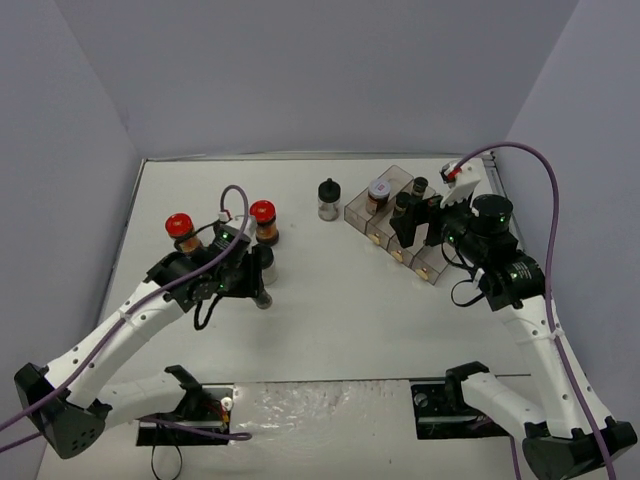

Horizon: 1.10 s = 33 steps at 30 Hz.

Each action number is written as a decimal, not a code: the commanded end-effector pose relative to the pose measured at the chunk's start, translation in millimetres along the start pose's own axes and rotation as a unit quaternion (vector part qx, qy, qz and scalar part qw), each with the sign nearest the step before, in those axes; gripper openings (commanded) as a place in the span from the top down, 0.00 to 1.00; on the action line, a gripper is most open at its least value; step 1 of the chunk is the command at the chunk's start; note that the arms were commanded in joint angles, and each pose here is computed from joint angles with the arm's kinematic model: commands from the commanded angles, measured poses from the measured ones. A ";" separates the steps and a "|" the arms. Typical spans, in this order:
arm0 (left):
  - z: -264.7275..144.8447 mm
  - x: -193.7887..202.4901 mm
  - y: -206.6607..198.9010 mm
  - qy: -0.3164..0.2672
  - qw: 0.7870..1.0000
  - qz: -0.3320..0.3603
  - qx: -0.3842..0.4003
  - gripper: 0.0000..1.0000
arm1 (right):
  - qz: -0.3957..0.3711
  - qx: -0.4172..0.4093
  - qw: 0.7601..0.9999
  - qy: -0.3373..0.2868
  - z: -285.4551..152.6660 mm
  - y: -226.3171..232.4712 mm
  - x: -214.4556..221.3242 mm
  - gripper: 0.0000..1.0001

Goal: Organize the condiment bottles

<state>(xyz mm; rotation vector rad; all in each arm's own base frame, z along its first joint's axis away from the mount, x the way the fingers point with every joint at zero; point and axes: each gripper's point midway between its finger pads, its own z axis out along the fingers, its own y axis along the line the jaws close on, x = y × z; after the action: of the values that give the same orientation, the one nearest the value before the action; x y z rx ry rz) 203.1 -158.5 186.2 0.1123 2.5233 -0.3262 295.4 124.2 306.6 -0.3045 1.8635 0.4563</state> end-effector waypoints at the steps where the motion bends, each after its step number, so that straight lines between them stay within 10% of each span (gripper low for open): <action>1: -6.1 -35.2 -63.7 -0.049 0.998 0.004 0.032 1.00 | -0.012 0.002 0.999 -0.040 1.6 -0.7 -31.1 0.00; 25: 151.5 -113.7 -148.8 -0.032 0.988 0.153 0.011 1.00 | -0.020 0.036 0.999 -0.025 -21.0 -11.0 -6.2 0.00; 33: 173.4 -95.0 -145.8 -0.017 0.990 0.141 0.017 0.83 | -0.012 0.038 0.999 -0.016 -20.1 -12.0 3.0 0.00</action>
<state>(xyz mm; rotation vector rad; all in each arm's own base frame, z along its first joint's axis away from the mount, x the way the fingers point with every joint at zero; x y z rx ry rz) 344.8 -331.6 105.9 0.5051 2.5126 -0.1582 277.5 106.9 299.5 -0.2838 1.8792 0.3838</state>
